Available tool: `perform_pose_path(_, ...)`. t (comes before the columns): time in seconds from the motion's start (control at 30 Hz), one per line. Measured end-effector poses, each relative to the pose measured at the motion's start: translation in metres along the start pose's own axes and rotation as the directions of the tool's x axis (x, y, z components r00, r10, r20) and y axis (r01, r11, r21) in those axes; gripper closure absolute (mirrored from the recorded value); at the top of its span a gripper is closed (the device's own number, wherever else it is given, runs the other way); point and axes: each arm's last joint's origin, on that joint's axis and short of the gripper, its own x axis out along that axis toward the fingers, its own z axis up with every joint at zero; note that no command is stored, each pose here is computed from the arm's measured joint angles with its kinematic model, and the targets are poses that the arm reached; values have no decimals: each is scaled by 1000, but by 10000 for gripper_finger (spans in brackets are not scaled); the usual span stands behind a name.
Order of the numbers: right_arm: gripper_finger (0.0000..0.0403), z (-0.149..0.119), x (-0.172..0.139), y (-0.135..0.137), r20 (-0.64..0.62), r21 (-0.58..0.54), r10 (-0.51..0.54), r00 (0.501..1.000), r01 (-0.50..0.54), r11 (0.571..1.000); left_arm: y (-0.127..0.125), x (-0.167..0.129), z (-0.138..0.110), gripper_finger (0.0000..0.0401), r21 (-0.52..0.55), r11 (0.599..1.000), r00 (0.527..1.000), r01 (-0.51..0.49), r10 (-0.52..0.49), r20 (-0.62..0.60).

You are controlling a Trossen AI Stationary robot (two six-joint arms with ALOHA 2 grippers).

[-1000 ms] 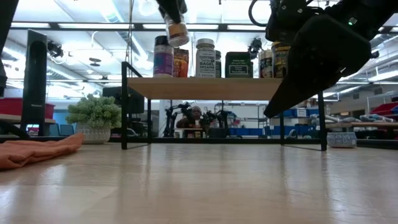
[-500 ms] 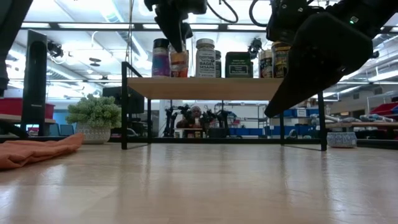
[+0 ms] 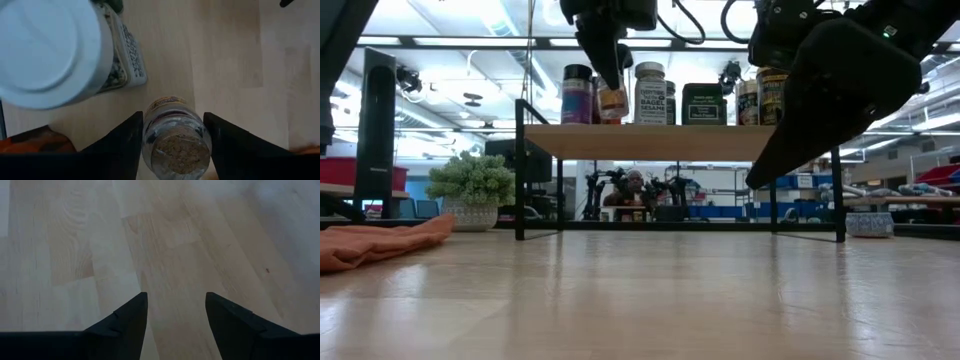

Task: Shelf spices
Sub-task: Put the brown seasoning bottle on the shelf

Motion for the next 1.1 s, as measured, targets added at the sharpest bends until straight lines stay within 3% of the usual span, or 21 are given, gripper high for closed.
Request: perform_pose_path(1.1, 204, 0, 0, 0, -11, 1, 16, 1000, -16, 1000, 1, 6, -2, 187, -84, 996, 999, -36, 34, -29)
